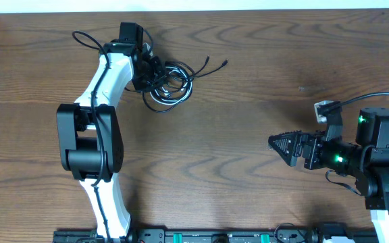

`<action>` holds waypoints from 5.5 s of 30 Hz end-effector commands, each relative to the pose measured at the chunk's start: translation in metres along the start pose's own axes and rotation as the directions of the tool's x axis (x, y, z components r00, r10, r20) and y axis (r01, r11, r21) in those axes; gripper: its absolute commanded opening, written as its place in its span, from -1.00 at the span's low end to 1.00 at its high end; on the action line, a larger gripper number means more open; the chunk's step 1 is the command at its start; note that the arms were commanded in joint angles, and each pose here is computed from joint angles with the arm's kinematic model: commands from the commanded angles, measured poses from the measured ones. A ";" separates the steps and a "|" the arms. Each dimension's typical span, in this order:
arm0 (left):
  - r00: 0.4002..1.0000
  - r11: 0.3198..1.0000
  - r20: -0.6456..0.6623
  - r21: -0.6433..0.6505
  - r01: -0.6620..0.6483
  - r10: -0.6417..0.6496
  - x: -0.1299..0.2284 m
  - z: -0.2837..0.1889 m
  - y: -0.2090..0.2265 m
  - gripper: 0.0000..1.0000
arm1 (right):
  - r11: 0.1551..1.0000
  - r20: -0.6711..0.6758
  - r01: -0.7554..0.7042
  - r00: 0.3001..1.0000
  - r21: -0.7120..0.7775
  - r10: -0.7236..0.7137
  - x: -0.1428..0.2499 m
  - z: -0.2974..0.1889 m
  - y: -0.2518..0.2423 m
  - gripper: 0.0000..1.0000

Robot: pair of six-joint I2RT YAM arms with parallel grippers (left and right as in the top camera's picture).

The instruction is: Untangle cables

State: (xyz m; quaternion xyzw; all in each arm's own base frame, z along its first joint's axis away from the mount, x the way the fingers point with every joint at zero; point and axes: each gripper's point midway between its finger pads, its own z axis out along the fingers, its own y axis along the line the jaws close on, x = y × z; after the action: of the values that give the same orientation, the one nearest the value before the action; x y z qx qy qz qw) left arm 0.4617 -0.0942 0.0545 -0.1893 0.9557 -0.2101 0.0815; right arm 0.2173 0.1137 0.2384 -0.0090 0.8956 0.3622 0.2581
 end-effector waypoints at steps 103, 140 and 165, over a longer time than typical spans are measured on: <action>0.948 0.626 0.075 0.734 -0.262 0.309 0.193 -0.300 -0.212 -0.85 | 0.990 0.091 0.115 0.988 0.076 -0.122 -0.080 0.147 0.002 -0.97; 0.845 0.939 0.526 -0.331 0.097 0.098 0.092 -0.266 -0.007 -0.85 | 0.999 0.698 0.015 0.715 0.030 -0.032 -0.149 -0.040 0.070 -0.97; 0.570 0.953 0.809 0.043 -0.301 0.144 0.062 -0.362 -0.125 -0.85 | 0.926 0.568 -0.192 0.822 0.326 -0.029 -0.127 0.010 -0.016 -0.98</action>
State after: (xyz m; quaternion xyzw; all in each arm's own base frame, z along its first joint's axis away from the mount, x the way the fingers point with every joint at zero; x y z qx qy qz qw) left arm 0.3738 -0.0890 0.3695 -0.1847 0.8534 -0.1494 0.4640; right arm 0.3316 0.1091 0.2811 0.1521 0.8357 0.2324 0.4737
